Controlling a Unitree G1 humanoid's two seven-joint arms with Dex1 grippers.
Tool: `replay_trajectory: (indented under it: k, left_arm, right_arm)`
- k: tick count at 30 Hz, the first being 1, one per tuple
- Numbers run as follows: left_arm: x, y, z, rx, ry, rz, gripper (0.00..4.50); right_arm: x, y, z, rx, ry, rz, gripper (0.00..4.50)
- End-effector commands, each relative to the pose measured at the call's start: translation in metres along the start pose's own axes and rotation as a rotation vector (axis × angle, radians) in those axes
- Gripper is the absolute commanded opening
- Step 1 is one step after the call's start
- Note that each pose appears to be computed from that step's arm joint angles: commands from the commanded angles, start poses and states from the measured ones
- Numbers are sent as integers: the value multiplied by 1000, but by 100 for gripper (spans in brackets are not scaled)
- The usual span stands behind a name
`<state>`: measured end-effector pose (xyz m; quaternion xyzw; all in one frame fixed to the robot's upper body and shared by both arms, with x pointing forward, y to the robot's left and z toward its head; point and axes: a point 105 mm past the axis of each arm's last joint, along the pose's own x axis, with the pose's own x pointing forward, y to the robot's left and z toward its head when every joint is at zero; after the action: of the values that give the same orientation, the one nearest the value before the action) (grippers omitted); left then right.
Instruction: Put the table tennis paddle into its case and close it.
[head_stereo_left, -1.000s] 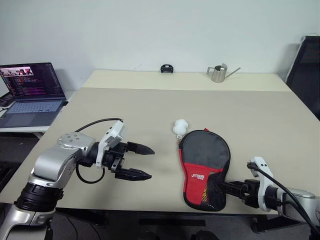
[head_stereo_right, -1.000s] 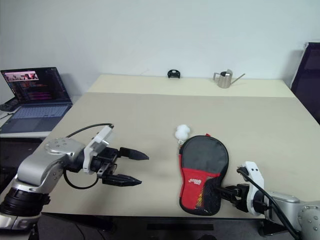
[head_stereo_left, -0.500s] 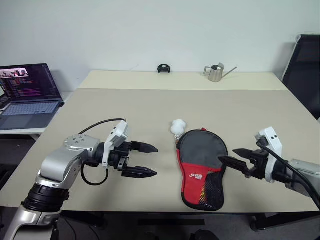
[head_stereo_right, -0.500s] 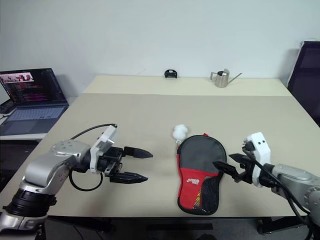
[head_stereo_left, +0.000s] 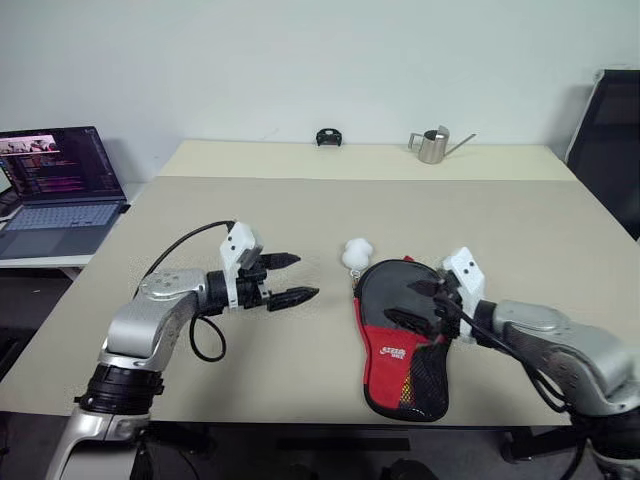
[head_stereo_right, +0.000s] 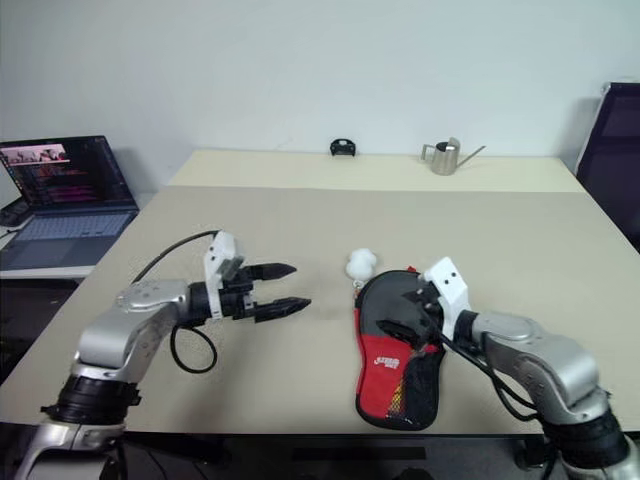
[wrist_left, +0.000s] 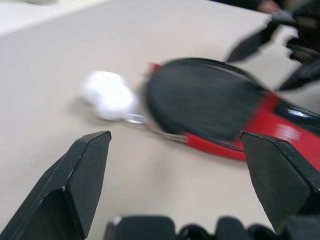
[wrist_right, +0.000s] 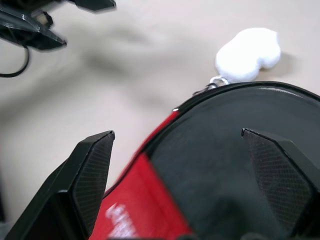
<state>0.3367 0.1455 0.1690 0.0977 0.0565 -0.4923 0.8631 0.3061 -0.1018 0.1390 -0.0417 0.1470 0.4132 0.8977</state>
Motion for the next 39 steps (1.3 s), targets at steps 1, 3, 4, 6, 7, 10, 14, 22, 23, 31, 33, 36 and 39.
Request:
replay_trajectory:
  k: [1,3,4,6,7,10,14,22,23,31,33,36,39]
  left_arm:
    - [3,15,14,73,-23,88,450]
    - [8,21,14,75,-18,119,450]
    - [11,23,14,74,-17,130,450]
    - [19,26,15,74,-19,137,450]
    - [23,27,17,75,-22,141,450]
    - [39,33,20,49,-27,144,450]
    - [68,42,23,-8,-26,128,450]
    - [111,63,20,13,45,195,450]
    - [113,62,20,18,50,191,450]
    - [140,44,4,-47,108,130,450]
    - [144,40,-1,-61,123,124,450]
    - [148,36,-12,-81,156,130,450]
    - [150,34,-21,-110,174,154,450]
  right_arm:
    - [9,-9,2,-54,-27,-25,446]
    - [13,-15,-5,-63,-18,-48,446]
    - [13,-17,-9,-68,-15,-58,446]
    - [15,-21,-18,-86,2,-80,446]
    - [15,-23,-23,-92,12,-90,446]
    - [16,-27,-35,-97,38,-105,446]
    - [21,-22,-43,-69,34,-102,446]
    - [29,-16,-44,-49,16,-100,446]
    - [29,-15,-43,-48,13,-100,446]
    - [35,-9,-41,-33,-7,-107,446]
    - [36,-8,-41,-29,-11,-110,446]
    - [37,-6,-40,-24,-18,-115,446]
    - [36,-6,-40,-13,-28,-127,446]
